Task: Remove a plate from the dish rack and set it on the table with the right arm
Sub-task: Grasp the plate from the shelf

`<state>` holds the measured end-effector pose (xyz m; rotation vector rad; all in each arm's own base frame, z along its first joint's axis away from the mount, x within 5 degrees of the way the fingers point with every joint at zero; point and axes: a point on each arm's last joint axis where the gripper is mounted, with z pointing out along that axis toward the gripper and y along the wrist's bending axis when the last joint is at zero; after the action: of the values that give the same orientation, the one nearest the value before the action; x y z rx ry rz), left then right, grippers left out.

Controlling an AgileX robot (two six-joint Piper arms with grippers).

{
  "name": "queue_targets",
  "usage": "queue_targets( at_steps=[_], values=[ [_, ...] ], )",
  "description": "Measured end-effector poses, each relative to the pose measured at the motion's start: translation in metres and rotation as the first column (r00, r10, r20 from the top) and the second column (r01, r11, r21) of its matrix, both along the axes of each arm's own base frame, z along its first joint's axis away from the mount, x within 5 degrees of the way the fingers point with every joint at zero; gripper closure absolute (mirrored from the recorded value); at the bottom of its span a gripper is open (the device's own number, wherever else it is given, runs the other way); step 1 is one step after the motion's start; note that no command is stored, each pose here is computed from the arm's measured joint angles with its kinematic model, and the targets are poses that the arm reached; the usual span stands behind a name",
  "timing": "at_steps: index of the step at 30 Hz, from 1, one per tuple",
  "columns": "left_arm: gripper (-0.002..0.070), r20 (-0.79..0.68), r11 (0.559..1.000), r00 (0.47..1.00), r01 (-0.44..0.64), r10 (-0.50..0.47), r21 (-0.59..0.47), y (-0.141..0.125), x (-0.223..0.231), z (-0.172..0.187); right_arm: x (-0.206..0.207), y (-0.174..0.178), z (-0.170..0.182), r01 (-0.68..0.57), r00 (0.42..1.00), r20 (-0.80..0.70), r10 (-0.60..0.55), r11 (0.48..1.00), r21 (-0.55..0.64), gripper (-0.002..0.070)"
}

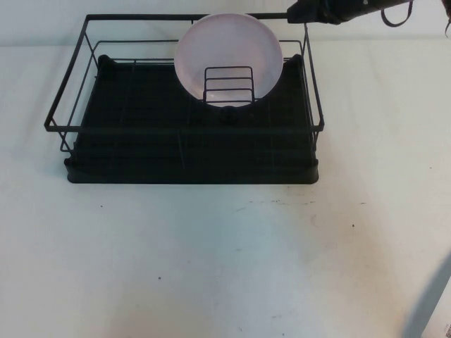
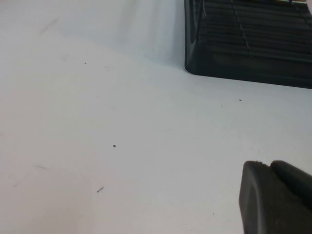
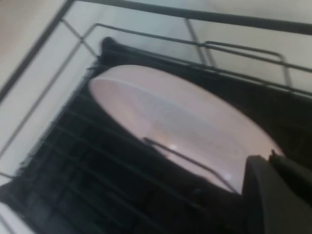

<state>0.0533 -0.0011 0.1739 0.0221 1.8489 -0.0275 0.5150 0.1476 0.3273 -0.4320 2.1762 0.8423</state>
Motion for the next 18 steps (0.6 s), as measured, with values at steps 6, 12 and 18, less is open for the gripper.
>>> queue_targets(
  at_steps=[6, 12, 18],
  values=[
    [0.0679, 0.0, 1.0, 1.0, 0.0, 0.0, 0.0, 0.0, 0.0, 0.0, 0.003, -0.003, 0.003, 0.038, 0.998, 0.044, -0.036, 0.999, -0.036, 0.0694],
    [0.0679, 0.0, 1.0, 1.0, 0.0, 0.0, 0.0, 0.0, 0.0, 0.0, 0.006, 0.008, -0.005, 0.021, 0.995, 0.095, -0.015, 0.998, -0.061, 0.0647],
    [0.0679, 0.0, 1.0, 1.0, 0.0, 0.0, 0.0, 0.0, 0.0, 0.0, 0.013, 0.015, -0.016, 0.026, 0.992, 0.124, -0.018, 0.997, -0.066, 0.0528]
  ],
)
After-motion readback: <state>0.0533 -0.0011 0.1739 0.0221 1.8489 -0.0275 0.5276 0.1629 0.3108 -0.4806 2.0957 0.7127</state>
